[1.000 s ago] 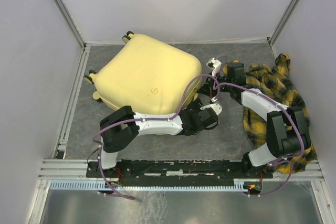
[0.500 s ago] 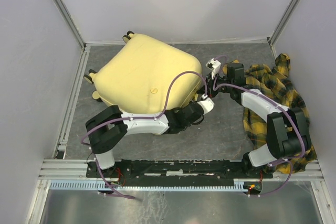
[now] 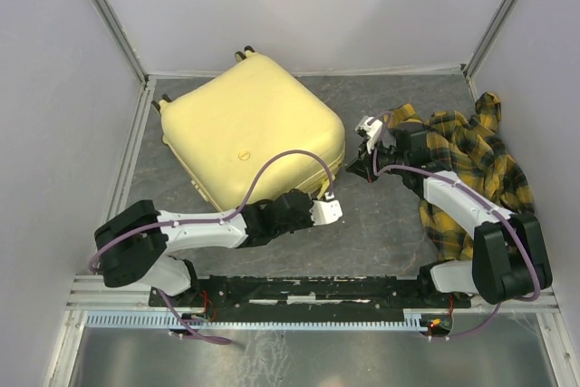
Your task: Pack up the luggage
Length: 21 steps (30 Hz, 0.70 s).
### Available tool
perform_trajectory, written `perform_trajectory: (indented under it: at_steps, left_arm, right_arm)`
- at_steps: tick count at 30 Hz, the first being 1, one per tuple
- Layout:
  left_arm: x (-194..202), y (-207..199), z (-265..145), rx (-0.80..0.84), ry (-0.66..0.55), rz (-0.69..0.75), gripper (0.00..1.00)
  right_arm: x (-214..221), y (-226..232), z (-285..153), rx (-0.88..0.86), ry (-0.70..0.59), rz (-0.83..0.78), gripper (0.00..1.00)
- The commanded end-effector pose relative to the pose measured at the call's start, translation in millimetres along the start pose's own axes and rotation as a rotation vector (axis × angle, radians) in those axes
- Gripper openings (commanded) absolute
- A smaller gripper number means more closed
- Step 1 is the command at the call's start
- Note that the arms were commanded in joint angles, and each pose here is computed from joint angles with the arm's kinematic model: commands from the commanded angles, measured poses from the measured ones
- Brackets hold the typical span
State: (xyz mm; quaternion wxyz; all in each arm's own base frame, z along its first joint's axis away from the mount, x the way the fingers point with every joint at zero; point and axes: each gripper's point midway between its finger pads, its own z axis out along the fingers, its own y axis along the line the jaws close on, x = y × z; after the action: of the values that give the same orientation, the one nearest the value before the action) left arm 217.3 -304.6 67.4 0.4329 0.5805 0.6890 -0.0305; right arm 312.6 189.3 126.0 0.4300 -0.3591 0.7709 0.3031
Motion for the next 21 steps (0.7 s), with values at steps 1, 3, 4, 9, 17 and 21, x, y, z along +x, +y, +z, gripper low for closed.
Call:
perform_trajectory:
  at_steps: [1, 3, 4, 9, 17, 21]
  left_arm:
    - [87.5, -35.6, -29.2, 0.285, 0.201, 0.326, 0.03]
    - [97.5, -41.3, -38.3, 0.332, 0.168, 0.411, 0.03]
    - [101.6, -43.3, -41.8, 0.345, 0.152, 0.450, 0.03]
    - [111.9, -54.1, -57.1, 0.422, 0.102, 0.544, 0.03]
    - [123.9, -70.6, -69.7, 0.550, 0.081, 0.626, 0.03]
    - [126.6, -74.3, -73.8, 0.590, 0.078, 0.658, 0.03]
  right_arm:
    - [-6.7, -38.9, -19.2, 0.207, -0.014, -0.091, 0.02]
    - [-10.2, -46.4, -19.0, 0.245, -0.026, -0.092, 0.02]
    - [-13.3, -51.0, -19.6, 0.267, -0.032, -0.096, 0.02]
    - [-25.6, -64.6, -22.2, 0.317, -0.048, -0.140, 0.02]
    - [-53.1, -79.0, -6.1, 0.284, -0.117, -0.125, 0.02]
    - [-67.5, -85.4, 6.7, 0.248, -0.139, -0.102, 0.02]
